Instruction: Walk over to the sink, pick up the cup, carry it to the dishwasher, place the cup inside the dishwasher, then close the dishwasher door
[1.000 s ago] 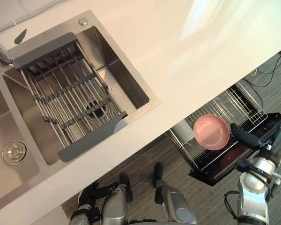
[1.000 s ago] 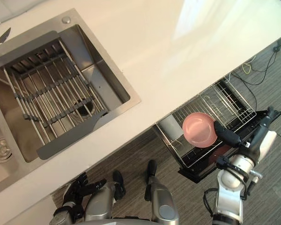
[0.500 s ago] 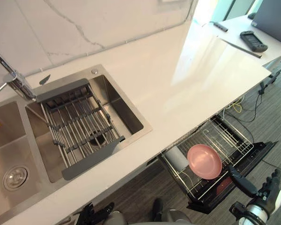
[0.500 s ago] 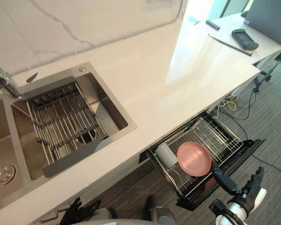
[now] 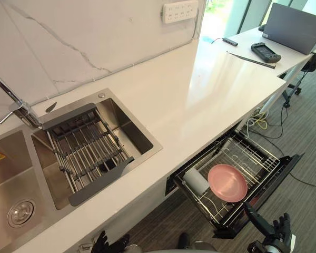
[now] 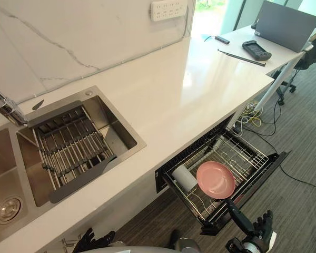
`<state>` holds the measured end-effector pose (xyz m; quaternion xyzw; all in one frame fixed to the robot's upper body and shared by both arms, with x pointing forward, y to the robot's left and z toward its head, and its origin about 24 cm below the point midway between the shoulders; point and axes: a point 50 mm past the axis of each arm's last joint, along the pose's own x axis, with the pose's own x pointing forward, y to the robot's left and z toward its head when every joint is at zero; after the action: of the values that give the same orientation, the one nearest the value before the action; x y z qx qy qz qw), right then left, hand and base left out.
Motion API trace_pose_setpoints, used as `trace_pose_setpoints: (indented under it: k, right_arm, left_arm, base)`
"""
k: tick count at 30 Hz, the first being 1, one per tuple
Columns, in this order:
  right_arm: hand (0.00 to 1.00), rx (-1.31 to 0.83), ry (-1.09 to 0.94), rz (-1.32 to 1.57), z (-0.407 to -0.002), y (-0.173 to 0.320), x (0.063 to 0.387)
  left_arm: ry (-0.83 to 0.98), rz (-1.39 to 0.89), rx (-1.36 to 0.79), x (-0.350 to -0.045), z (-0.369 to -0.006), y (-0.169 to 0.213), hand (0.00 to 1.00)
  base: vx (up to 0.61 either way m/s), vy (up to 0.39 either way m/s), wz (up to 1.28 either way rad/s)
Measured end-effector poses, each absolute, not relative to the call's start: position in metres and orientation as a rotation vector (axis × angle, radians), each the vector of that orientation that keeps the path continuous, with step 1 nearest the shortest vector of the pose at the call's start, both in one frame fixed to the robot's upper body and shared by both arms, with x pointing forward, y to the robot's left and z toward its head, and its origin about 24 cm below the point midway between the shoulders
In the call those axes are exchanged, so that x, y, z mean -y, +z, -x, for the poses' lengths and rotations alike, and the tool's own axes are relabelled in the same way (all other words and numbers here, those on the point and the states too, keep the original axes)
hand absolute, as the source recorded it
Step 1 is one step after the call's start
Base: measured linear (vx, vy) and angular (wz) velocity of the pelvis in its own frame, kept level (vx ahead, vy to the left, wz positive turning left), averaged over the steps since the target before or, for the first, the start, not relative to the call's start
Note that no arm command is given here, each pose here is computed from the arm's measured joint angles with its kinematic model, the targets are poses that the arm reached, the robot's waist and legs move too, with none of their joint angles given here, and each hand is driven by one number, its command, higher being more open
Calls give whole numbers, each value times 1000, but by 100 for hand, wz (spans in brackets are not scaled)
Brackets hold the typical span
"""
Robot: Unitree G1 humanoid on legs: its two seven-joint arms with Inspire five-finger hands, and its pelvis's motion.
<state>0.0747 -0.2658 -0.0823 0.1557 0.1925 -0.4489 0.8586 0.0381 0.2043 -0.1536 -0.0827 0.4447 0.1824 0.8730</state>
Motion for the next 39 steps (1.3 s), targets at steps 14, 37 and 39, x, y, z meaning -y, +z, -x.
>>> trace_pose_setpoints:
  k: [14, 37, 39]
  right_arm:
    - [100, -209, -732, -568, -95, -81, 260]
    - [100, -234, -647, -701, -104, -79, 249]
    - [100, -223, -616, -712, -113, -80, 249]
  left_arm:
    - [320, 169, -893, -203, -57, -152, 100]
    - [308, 184, -879, -199, -61, -150, 100]
    - [296, 187, -884, -200, -60, -151, 100]
  base:
    - [0, 0, 3]
    - [-36, -9, 22]
    - [-71, 1, 28]
